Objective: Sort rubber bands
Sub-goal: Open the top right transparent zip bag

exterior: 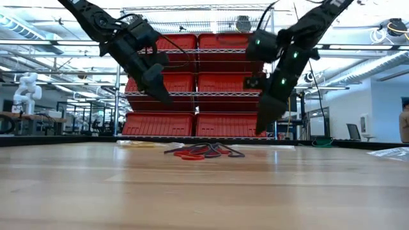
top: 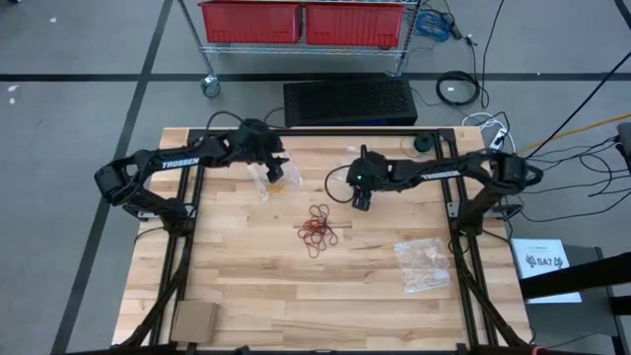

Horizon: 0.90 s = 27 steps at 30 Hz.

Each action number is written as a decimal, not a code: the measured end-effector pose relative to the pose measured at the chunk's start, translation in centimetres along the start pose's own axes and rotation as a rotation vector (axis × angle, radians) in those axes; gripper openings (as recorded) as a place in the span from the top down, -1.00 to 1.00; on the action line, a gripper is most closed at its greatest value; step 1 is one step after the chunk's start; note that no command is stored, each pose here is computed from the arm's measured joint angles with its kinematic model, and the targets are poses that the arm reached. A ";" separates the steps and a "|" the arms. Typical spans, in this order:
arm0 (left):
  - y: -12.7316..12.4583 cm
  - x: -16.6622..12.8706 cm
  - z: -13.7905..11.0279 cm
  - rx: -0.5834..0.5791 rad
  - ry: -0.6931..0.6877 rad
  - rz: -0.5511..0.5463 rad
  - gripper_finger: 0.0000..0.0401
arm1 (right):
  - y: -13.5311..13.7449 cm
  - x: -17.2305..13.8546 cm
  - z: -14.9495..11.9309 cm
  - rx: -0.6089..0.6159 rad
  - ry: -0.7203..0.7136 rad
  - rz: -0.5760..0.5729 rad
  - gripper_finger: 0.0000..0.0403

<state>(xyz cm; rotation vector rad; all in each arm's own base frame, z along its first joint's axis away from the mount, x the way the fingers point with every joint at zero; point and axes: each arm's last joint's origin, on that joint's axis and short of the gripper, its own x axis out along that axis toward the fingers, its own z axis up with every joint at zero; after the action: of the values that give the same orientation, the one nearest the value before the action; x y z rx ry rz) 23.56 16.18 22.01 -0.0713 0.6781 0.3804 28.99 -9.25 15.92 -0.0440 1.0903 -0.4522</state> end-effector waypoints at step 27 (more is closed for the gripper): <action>-1.1 -0.2 2.0 0.140 -0.242 -0.246 0.12 | -1.9 -3.7 2.9 0.065 -0.074 0.139 1.00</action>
<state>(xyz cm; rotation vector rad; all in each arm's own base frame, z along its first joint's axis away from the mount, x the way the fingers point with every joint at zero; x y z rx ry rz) 25.04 15.43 23.63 0.0241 0.4479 0.1013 29.39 -10.14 20.90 0.0719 0.9987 -0.3578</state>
